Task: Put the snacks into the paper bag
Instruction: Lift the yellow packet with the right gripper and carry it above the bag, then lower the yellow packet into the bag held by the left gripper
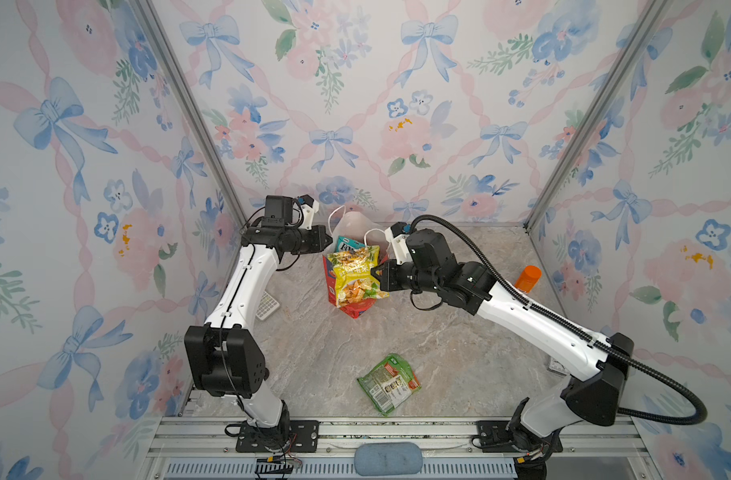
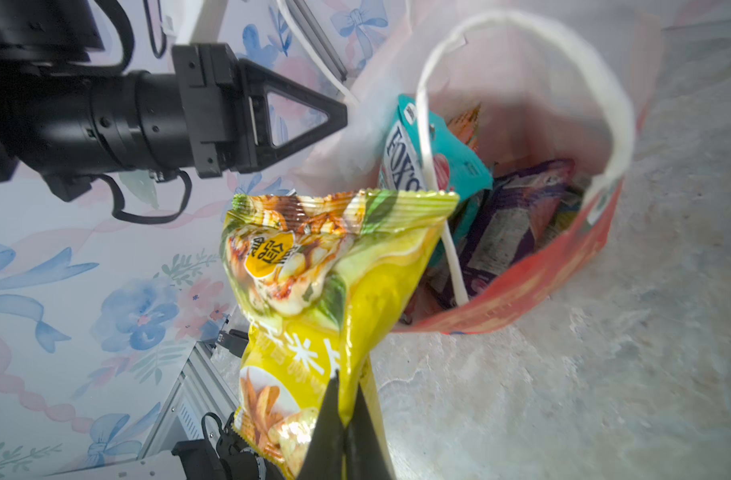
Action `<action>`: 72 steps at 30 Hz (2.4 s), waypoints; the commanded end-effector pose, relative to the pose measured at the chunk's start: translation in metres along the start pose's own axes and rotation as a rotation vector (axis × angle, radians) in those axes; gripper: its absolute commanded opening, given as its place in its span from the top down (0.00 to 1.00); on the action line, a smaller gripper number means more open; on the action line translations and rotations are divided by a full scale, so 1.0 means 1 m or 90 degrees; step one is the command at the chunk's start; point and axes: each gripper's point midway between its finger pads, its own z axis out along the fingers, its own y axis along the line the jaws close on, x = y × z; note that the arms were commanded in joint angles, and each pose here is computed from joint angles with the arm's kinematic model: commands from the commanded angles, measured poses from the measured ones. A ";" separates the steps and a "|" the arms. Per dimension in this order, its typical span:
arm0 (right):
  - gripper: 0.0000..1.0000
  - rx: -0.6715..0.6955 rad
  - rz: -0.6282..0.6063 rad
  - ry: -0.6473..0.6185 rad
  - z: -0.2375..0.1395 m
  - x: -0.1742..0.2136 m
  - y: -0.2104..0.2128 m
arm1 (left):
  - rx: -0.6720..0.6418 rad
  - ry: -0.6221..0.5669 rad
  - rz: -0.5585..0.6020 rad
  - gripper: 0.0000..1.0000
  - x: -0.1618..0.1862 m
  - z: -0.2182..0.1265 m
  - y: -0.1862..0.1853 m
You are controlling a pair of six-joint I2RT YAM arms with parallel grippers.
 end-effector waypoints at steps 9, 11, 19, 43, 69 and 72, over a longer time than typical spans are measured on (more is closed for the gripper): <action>1.00 -0.076 -0.034 -0.073 0.021 -0.067 0.038 | 0.007 0.018 0.001 1.00 0.011 -0.005 -0.002; 1.00 -0.080 -0.039 -0.091 0.019 -0.080 0.041 | 0.007 0.019 0.000 1.00 0.011 -0.004 -0.002; 1.00 -0.073 -0.045 -0.173 -0.005 -0.129 0.034 | 0.007 0.020 0.000 1.00 0.011 -0.004 -0.001; 1.00 0.087 -0.032 -0.246 0.027 -0.190 -0.060 | 0.009 0.018 0.002 1.00 0.011 -0.004 -0.002; 1.00 0.051 0.039 -0.194 0.033 -0.105 -0.048 | 0.014 0.011 0.006 1.00 0.009 -0.010 -0.007; 1.00 0.039 0.067 -0.185 0.040 -0.099 -0.045 | 0.016 0.013 0.005 1.00 0.009 -0.009 -0.007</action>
